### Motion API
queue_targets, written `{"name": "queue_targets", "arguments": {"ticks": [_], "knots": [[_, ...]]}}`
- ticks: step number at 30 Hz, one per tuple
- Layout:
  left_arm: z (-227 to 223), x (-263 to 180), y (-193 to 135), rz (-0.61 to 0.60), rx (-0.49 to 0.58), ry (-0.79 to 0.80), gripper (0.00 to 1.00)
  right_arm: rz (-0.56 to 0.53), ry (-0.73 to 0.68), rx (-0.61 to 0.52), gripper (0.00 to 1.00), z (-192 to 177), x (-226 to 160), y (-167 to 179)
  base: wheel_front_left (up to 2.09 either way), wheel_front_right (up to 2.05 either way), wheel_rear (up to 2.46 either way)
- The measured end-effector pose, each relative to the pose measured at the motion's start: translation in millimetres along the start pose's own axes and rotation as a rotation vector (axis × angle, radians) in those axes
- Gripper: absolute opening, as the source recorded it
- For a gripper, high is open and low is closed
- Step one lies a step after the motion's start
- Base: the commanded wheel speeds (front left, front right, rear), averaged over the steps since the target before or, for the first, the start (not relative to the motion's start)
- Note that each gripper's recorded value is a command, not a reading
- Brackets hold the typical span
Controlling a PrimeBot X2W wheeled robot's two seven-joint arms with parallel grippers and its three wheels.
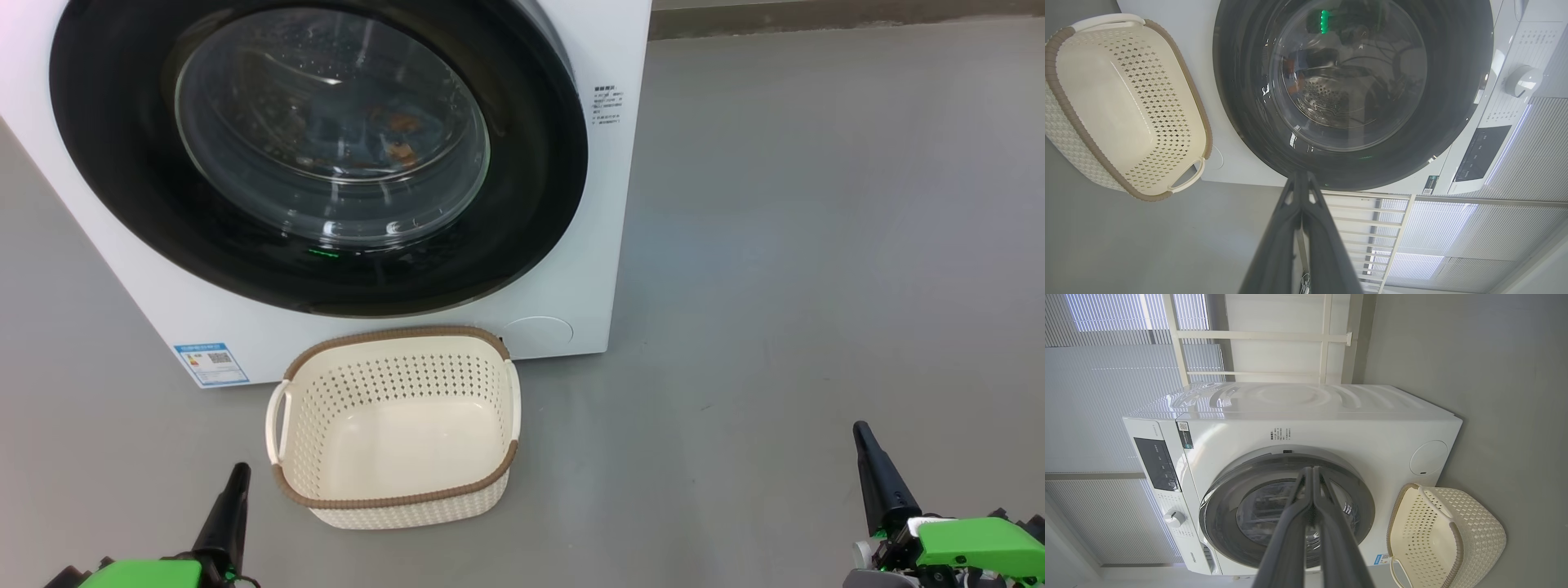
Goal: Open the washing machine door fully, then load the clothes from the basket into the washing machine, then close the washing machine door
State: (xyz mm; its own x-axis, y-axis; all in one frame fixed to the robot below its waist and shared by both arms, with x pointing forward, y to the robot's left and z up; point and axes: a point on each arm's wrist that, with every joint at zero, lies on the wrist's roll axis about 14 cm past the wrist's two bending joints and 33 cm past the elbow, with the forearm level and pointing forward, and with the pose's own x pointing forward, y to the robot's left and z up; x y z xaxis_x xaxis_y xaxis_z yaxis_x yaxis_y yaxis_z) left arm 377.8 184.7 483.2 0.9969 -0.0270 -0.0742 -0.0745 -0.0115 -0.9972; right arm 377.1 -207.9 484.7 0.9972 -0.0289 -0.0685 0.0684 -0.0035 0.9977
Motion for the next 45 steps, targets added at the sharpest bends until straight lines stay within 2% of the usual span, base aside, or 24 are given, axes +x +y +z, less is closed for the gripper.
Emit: {"name": "queue_targets", "arguments": {"ticks": [45], "knots": [[0.1, 0.0, 0.0, 0.000, 0.000, 0.000, 0.00, 0.000, 0.003, 0.007, 0.00, -0.5, -0.2, -0.2, 0.00, 0.00, 0.00]]}}
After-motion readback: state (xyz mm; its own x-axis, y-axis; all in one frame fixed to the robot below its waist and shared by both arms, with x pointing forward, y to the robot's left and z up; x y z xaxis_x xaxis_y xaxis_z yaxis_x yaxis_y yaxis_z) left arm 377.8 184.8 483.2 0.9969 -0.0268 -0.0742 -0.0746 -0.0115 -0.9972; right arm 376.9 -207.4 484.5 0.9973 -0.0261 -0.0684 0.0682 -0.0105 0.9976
